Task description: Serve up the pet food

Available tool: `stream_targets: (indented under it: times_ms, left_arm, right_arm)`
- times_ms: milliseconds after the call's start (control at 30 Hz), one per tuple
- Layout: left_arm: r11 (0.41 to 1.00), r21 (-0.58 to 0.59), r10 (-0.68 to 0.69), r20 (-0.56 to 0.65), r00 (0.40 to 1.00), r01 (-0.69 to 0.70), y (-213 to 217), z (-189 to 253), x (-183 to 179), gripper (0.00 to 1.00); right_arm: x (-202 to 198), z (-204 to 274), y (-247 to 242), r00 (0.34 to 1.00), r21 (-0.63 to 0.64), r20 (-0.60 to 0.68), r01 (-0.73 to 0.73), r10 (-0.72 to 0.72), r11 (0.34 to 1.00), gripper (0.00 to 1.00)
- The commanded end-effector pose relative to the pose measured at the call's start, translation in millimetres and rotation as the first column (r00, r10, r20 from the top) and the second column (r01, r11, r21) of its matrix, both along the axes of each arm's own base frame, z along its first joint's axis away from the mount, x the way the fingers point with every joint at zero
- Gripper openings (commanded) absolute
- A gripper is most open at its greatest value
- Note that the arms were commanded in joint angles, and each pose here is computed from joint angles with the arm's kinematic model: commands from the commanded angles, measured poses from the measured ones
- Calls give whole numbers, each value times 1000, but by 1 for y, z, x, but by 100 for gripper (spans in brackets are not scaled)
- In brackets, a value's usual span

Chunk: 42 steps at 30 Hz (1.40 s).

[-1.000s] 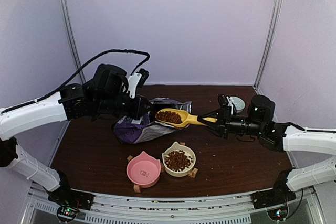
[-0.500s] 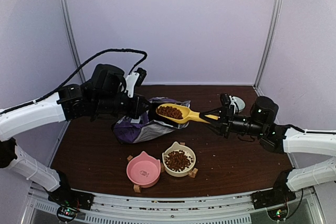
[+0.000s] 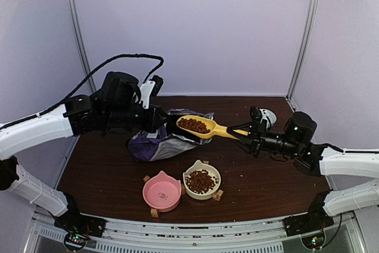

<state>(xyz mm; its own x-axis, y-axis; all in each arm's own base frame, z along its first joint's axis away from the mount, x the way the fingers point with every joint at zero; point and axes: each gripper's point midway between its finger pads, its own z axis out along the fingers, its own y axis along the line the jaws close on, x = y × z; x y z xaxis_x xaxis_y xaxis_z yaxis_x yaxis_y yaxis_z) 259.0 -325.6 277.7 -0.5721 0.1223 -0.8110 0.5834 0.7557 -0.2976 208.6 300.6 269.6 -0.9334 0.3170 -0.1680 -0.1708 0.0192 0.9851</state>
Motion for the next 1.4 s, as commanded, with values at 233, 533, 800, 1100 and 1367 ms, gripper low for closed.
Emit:
stream_targets:
  times_ms: [233, 533, 800, 1100, 1367]
  left_arm:
    - [995, -16, 94, -20, 995, -94, 16, -1, 21, 0]
    - [993, -10, 120, -32, 992, -121, 23, -3, 27, 0]
    - [989, 24, 143, -25, 989, -143, 31, -5, 33, 0]
    - [970, 72, 234, 12, 972, -234, 77, 5, 48, 0]
    - [954, 68, 290, 28, 957, -291, 99, 12, 56, 0]
  right_arm:
    - [-16, 37, -7, 996, 49, 85, -44, 40, 998, 14]
    - [-30, 52, -15, 992, 45, 111, -64, 59, 997, 14]
    - [-40, 50, -21, 992, 24, 109, -72, 69, 997, 15]
    - [-62, 25, -32, 989, -35, 103, -106, 110, 994, 15]
    - [-73, -7, -38, 989, -95, 77, -122, 129, 988, 14]
